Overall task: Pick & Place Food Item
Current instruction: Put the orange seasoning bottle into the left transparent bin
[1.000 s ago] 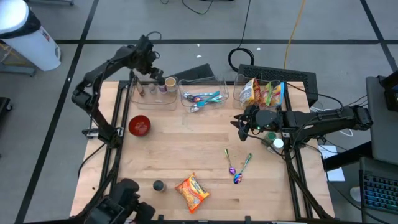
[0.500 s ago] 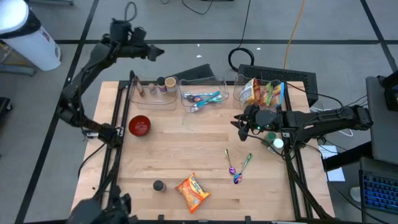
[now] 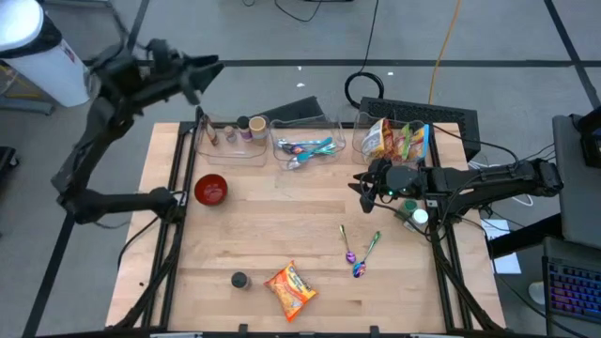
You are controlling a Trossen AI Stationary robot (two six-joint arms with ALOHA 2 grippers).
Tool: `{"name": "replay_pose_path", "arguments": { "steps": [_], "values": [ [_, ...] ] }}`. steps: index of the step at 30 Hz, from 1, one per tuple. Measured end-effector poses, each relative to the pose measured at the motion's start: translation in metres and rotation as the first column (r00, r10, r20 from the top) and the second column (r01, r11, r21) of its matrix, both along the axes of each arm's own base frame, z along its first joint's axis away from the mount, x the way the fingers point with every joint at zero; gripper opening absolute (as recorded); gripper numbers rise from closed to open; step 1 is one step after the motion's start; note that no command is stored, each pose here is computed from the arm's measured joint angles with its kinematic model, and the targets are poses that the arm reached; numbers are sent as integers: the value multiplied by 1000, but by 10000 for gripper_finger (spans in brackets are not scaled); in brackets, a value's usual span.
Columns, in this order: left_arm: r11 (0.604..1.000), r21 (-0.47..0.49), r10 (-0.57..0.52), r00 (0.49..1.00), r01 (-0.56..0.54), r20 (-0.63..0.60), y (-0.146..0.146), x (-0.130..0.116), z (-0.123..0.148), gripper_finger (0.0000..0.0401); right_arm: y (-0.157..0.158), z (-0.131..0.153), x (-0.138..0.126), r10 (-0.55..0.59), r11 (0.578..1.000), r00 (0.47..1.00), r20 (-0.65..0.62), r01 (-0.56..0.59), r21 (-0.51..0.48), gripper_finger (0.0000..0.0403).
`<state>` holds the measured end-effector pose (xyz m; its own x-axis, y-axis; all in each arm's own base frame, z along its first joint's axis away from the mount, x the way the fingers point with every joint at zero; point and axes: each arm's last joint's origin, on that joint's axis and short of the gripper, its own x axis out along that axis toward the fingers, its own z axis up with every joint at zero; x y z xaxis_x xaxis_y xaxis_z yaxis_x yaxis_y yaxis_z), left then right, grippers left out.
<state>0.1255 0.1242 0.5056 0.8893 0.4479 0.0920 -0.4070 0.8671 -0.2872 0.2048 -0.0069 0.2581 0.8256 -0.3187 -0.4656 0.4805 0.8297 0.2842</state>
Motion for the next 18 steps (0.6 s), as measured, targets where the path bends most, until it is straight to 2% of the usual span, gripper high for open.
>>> {"name": "replay_pose_path", "arguments": {
  "steps": [4,8,14,18],
  "values": [
    [999,41,-6,998,3,59,-25,0,-10,225,0,0,0,0,1000,1000,0,0,0,155],
    [998,39,-62,989,57,137,-40,-1,-36,225,0,0,0,0,1000,1000,0,0,1,155],
    [970,87,-242,931,226,273,-60,2,-68,225,0,0,0,-13,1000,1000,9,13,24,155],
    [934,73,-357,897,350,260,-73,10,-80,225,0,0,0,-26,999,1000,17,25,44,155]
  ]
}}
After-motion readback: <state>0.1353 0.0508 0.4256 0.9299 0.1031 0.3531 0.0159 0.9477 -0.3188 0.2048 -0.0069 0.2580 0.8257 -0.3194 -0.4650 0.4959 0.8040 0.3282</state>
